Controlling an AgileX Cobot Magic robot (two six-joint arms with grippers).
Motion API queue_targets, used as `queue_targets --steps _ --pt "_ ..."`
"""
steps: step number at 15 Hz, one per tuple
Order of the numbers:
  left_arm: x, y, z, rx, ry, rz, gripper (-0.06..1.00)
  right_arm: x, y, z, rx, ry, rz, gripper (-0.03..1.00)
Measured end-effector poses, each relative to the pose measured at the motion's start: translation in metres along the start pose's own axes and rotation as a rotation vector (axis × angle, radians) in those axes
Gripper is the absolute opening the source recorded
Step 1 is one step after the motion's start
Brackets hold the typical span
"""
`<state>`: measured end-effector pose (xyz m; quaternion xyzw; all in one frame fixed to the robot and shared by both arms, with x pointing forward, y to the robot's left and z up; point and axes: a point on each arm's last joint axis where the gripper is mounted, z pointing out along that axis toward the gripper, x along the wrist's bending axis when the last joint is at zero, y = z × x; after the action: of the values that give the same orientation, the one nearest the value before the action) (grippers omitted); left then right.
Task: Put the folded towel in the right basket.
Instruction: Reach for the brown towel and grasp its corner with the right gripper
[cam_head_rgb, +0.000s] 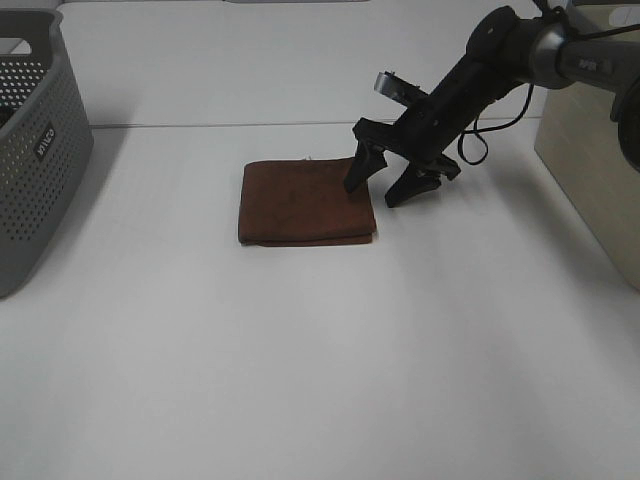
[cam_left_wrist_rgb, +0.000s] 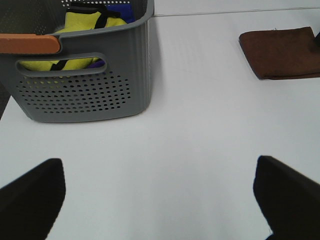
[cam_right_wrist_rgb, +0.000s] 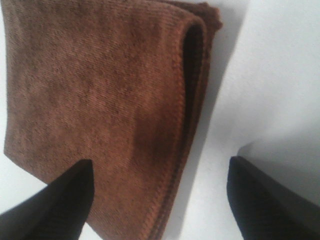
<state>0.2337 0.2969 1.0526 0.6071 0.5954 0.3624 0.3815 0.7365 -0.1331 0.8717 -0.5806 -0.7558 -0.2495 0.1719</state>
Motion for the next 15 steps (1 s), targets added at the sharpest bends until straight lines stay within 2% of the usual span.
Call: queue_targets --steps 3,5,7,8,10,11,15 --pt "0.0 0.0 0.0 0.0 0.0 0.0 0.97 -0.001 0.002 0.007 -0.022 0.038 0.018 0.71" --pt "0.0 0.0 0.0 0.0 0.0 0.0 0.97 -0.003 0.003 0.012 -0.035 0.064 0.039 0.66" --pt "0.0 0.0 0.0 0.0 0.0 0.0 0.97 -0.003 0.002 0.019 -0.032 0.091 0.051 0.51" --pt "0.0 0.0 0.0 0.0 0.0 0.0 0.97 -0.003 0.001 0.023 -0.026 0.093 0.051 0.41" --pt "0.0 0.0 0.0 0.0 0.0 0.0 0.97 -0.004 0.0 0.025 -0.022 0.093 0.048 0.14" --pt "0.0 0.0 0.0 0.0 0.0 0.0 0.97 -0.004 0.001 0.025 -0.024 0.09 0.044 0.06" --pt "0.0 0.0 0.0 0.0 0.0 0.0 0.97 0.01 0.012 0.005 -0.049 0.091 -0.031 0.06"
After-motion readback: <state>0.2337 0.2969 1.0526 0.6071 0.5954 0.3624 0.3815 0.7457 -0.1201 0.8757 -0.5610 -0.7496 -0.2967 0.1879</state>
